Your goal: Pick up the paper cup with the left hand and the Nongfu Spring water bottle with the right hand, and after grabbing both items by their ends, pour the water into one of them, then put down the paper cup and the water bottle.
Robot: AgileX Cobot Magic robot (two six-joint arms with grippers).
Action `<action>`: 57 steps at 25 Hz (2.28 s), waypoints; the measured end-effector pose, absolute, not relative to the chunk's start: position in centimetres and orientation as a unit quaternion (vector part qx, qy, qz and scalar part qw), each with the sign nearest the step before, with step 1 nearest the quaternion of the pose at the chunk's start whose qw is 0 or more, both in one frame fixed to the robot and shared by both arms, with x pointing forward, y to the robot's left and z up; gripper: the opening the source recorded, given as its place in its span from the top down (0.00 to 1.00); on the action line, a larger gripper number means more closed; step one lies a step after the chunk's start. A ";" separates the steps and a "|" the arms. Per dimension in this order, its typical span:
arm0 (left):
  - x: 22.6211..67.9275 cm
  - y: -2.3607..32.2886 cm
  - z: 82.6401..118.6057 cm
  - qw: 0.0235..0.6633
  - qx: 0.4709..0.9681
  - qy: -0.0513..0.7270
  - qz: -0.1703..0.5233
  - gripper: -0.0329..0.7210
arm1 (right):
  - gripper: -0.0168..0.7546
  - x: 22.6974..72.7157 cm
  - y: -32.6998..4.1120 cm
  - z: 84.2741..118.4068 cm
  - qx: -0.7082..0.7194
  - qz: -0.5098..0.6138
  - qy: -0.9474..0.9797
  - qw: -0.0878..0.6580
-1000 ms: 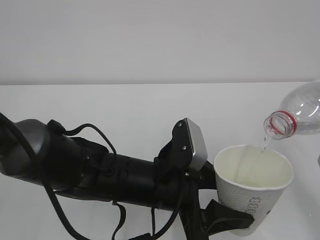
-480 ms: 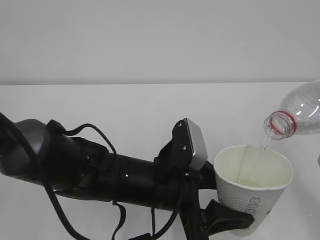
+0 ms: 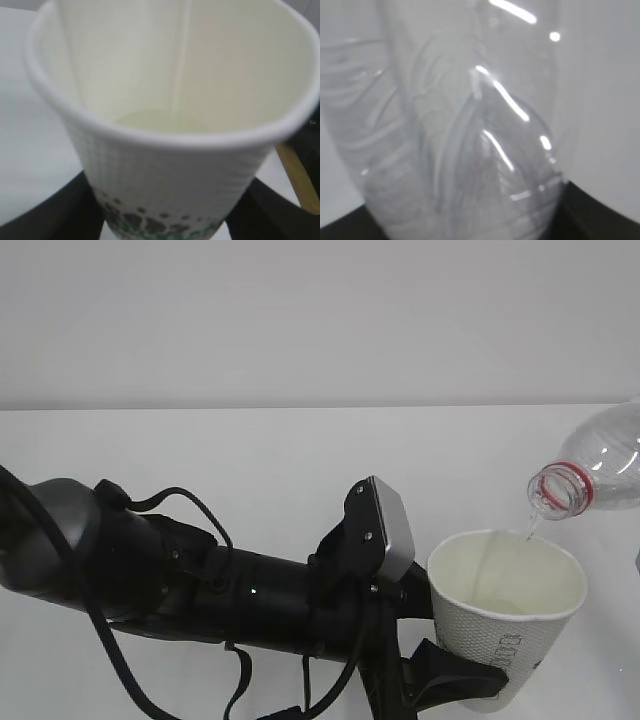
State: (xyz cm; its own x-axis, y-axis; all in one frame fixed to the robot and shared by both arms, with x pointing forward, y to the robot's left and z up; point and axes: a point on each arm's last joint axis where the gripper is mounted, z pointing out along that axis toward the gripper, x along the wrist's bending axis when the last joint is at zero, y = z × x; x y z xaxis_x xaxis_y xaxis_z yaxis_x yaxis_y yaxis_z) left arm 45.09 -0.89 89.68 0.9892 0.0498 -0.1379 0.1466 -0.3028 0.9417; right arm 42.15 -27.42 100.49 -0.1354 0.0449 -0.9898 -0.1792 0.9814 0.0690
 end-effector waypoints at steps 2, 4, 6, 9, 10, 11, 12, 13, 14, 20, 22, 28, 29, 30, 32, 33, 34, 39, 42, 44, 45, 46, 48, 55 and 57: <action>45.1 -0.9 89.7 0.587 0.806 0.061 -0.041 0.30 | 0.43 42.1 -27.4 100.5 -0.045 0.085 0.749 0.656; 45.1 -0.9 89.7 0.587 0.806 0.061 -0.041 0.30 | 0.43 42.1 -27.4 100.5 -0.046 0.085 0.749 0.656; 45.1 -0.9 89.7 0.587 0.806 0.061 -0.041 0.30 | 0.43 42.1 -27.4 100.5 -0.046 0.085 0.749 0.656; 45.1 -0.9 89.7 0.587 0.806 0.061 -0.041 0.30 | 0.43 42.1 -27.4 100.5 -0.046 0.085 0.749 0.656; 45.1 -0.9 89.7 0.587 0.806 0.061 -0.041 0.30 | 0.43 42.1 -27.4 100.5 -0.046 0.085 0.749 0.656; 45.1 -0.9 89.6 0.587 0.806 0.061 -0.042 0.30 | 0.43 42.1 -27.4 100.5 -0.046 0.085 0.749 0.656; 45.1 -0.9 89.6 0.586 0.807 0.061 -0.042 0.30 | 0.43 42.1 -27.4 100.5 -0.046 0.085 0.749 0.656; 45.1 -0.9 89.5 0.586 0.807 0.062 -0.042 0.30 | 0.43 42.1 -27.4 100.5 -0.046 0.085 0.749 0.656; 45.1 -0.9 89.5 0.586 0.807 0.062 -0.042 0.30 | 0.43 42.1 -27.4 100.5 -0.046 0.085 0.749 0.656; 45.1 -0.9 89.4 0.585 0.807 0.062 -0.043 0.30 | 0.43 42.1 -27.4 100.5 -0.046 0.085 0.749 0.656; 45.1 -0.9 89.4 0.585 0.807 0.062 -0.043 0.30 | 0.43 42.1 -27.4 100.5 -0.046 0.085 0.749 0.656; 45.1 -0.9 89.4 0.585 0.807 0.062 -0.043 0.30 | 0.43 42.1 -27.4 100.5 -0.046 0.085 0.749 0.656; 45.1 -0.9 89.4 0.585 0.807 0.062 -0.043 0.30 | 0.43 42.1 -27.4 100.5 -0.046 0.085 0.749 0.656; 45.1 -0.9 89.4 0.585 0.807 0.062 -0.043 0.30 | 0.43 42.1 -27.4 100.5 -0.046 0.085 0.749 0.656; 45.1 -0.9 89.4 0.585 0.807 0.062 -0.043 0.30 | 0.43 42.1 -27.4 100.5 -0.046 0.085 0.749 0.656; 45.1 -0.9 89.4 0.585 0.807 0.062 -0.043 0.30 | 0.43 42.1 -27.4 100.5 -0.046 0.085 0.749 0.656; 45.1 -0.9 89.4 0.585 0.807 0.062 -0.043 0.30 | 0.43 42.1 -27.4 100.5 -0.046 0.085 0.749 0.656; 45.1 -0.9 89.4 0.585 0.807 0.062 -0.043 0.30 | 0.43 42.2 -27.4 100.5 -0.045 0.085 0.749 0.656; 45.1 -0.9 89.4 0.585 0.807 0.062 -0.043 0.30 | 0.43 42.2 -27.4 100.5 -0.046 0.084 0.748 0.657; 45.1 -0.9 89.4 0.585 0.807 0.062 -0.043 0.30 | 0.43 42.2 -27.4 100.5 -0.047 0.084 0.748 0.657; 45.1 -0.9 89.4 0.585 0.807 0.062 -0.043 0.30 | 0.43 42.2 -27.4 100.5 -0.047 0.083 0.748 0.657; 45.1 -0.9 89.4 0.585 0.807 0.062 -0.043 0.30 | 0.43 42.2 -27.4 100.5 -0.047 0.083 0.748 0.657; 45.1 -0.9 89.4 0.585 0.807 0.062 -0.043 0.30 | 0.43 42.2 -27.4 100.5 -0.048 0.083 0.748 0.657; 45.1 -0.9 89.4 0.585 0.807 0.062 -0.043 0.30 | 0.43 42.2 -27.4 100.5 -0.048 0.082 0.748 0.657; 45.1 -0.9 89.4 0.585 0.807 0.062 -0.043 0.30 | 0.43 42.2 -27.4 100.5 -0.048 0.082 0.748 0.657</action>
